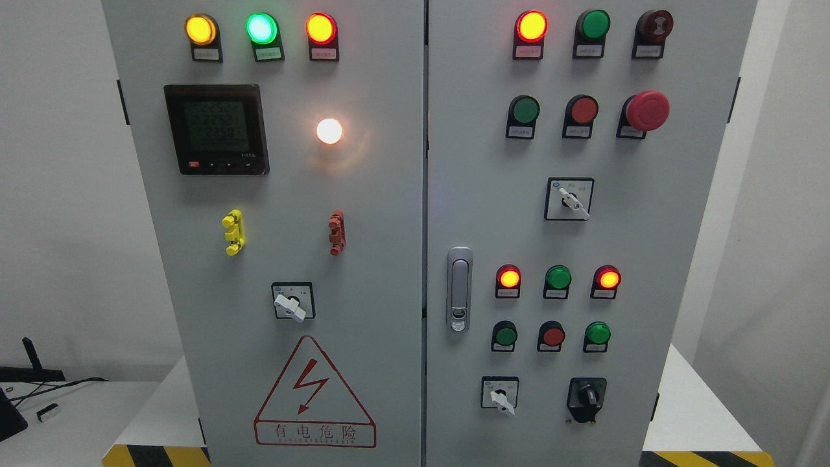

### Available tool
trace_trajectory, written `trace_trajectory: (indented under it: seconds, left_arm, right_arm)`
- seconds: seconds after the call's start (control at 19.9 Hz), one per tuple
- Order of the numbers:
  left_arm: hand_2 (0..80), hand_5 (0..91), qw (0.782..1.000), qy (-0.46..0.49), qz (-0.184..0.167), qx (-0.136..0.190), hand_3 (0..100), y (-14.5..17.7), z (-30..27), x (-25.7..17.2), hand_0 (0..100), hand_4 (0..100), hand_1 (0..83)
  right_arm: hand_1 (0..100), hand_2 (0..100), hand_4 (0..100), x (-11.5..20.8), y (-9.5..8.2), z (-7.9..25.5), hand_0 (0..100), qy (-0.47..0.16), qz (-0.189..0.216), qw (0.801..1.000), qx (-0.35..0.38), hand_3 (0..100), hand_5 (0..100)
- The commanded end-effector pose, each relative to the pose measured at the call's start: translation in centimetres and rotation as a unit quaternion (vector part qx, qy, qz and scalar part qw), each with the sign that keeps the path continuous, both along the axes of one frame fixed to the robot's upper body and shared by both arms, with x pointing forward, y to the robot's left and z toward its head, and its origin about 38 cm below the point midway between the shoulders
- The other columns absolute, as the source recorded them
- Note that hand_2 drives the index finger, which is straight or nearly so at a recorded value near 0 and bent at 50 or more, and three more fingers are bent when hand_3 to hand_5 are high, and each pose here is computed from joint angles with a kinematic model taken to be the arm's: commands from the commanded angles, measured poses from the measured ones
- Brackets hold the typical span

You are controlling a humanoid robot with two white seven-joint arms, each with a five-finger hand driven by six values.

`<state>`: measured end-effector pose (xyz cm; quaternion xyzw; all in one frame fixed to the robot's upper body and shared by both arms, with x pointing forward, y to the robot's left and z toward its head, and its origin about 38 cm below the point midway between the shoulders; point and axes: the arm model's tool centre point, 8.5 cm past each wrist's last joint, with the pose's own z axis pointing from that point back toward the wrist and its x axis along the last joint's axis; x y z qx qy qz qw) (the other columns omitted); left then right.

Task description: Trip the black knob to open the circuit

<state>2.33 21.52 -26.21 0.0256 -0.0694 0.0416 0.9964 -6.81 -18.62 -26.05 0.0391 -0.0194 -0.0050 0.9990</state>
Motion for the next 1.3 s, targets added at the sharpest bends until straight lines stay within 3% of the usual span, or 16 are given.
trace_trajectory:
  seconds: [0.0,0.35,0.65,0.85,1.05,1.25]
  left_arm:
    - [0.0,0.0,1.0,-0.001,-0.015,0.0,0,0.0,0.0,0.0,12,0,38.9]
    - [0.0,0.0,1.0,-0.001,-0.015,0.0,0,0.0,0.0,0.0,12,0,38.9]
    - [0.0,0.0,1.0,-0.001,-0.015,0.0,0,0.0,0.0,0.0,12,0,38.9]
    - [0.0,0.0,1.0,-0.001,-0.015,-0.001,0,-0.1,0.0,0.0,12,0,38.9]
    - [0.0,0.0,1.0,-0.001,-0.015,0.0,0,0.0,0.0,0.0,12,0,38.9]
    - [0.0,0.0,1.0,-0.001,-0.015,0.0,0,0.0,0.0,0.0,12,0,38.9]
  right_arm:
    - [10,11,16,0.3,0.1,0.0,3,-0.01,-0.002,1.0,0.001,23,18]
    - [11,11,17,0.1,0.4,0.1,3,-0.018,-0.005,1.0,0.005,23,19]
    - [12,13,19,0.5,1.1,1.5,3,-0.095,-0.021,0.995,0.022,25,20]
    - [14,14,21,-0.4,0.0,2.7,2,-0.122,-0.024,0.992,0.018,27,22]
    - [16,17,23,-0.7,-1.6,6.4,3,-0.218,-0.033,0.975,0.013,30,23]
    - [18,19,26,0.8,-3.1,12.5,3,-0.315,-0.025,0.949,0.015,33,25]
